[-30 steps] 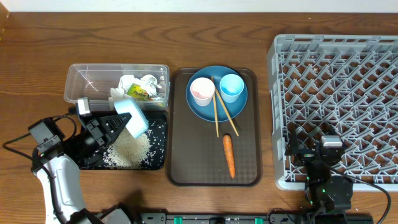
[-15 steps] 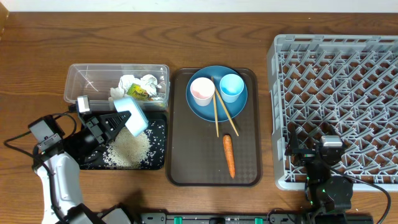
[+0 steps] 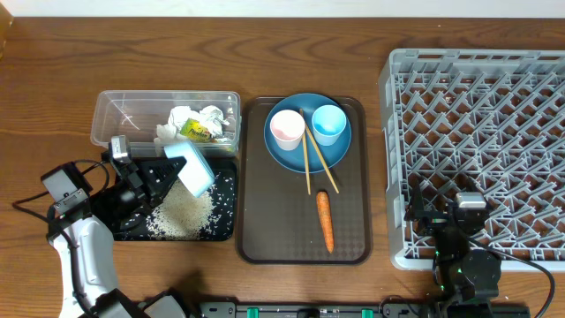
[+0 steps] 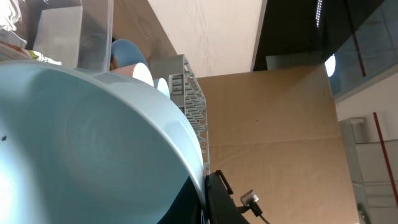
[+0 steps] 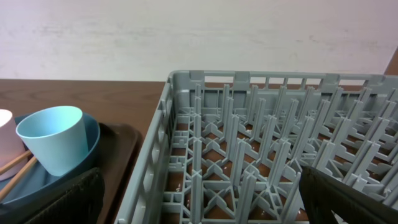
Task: Sort waste into correct bins and load items into the dishwasher rack
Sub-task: 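Tilt the bowl with left gripper to pour rice onto black tray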
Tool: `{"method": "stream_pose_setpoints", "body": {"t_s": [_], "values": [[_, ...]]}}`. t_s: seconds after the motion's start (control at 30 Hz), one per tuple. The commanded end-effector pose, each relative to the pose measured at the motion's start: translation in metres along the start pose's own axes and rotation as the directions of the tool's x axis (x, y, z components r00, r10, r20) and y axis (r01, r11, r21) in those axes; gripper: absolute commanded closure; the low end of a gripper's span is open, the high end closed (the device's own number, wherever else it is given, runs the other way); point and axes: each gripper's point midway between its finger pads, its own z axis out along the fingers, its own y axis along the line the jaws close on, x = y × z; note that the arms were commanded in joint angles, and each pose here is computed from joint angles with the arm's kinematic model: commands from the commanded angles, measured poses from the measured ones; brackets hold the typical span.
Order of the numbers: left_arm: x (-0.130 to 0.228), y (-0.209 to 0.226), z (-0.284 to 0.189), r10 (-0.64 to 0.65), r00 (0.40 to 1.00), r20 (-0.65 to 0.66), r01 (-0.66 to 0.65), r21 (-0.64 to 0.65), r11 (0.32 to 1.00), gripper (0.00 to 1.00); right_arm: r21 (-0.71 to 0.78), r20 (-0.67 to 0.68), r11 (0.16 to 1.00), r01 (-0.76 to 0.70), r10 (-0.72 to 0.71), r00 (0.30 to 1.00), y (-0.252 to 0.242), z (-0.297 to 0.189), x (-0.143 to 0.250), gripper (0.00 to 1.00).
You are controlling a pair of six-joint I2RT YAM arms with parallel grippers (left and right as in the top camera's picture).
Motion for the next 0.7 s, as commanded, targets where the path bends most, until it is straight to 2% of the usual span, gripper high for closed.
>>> {"method": "stream_pose_setpoints", "body": {"t_s": [0.0, 0.27, 0.37, 0.43, 0.53, 0.67], "values": [[-0.001, -0.002, 0.000, -0.005, 1.000, -0.004, 0.005, 0.013, 1.000, 0.94, 0.014, -0.004, 1.000, 0.007, -0.007, 1.000, -0.003, 0.000, 0.001, 0.01], [-0.010, -0.006, 0.000, 0.096, 0.995, 0.006, -0.096, 0.017, 0.995, 0.94, 0.014, -0.004, 1.000, 0.007, -0.007, 1.000, -0.003, 0.000, 0.001, 0.01], [-0.006, -0.008, 0.001, 0.019, 1.000, -0.009, -0.019, 0.032, 0.999, 0.94, 0.014, -0.004, 1.000, 0.007, -0.007, 1.000, -0.004, 0.000, 0.001, 0.01], [-0.006, -0.007, 0.003, 0.055, 0.998, -0.014, -0.055, 0.028, 0.998, 0.94, 0.014, -0.003, 1.000, 0.007, -0.007, 1.000, -0.003, 0.000, 0.001, 0.01], [-0.014, 0.010, 0.003, 0.066, 0.997, 0.027, -0.064, -0.077, 0.995, 0.94, 0.014, -0.004, 1.000, 0.007, -0.007, 1.000, -0.003, 0.000, 0.001, 0.01], [-0.016, 0.015, 0.002, 0.064, 0.997, 0.037, -0.060, -0.105, 0.993, 0.94, 0.014, -0.004, 1.000, 0.007, -0.007, 1.000, -0.003, 0.000, 0.001, 0.01]]}}
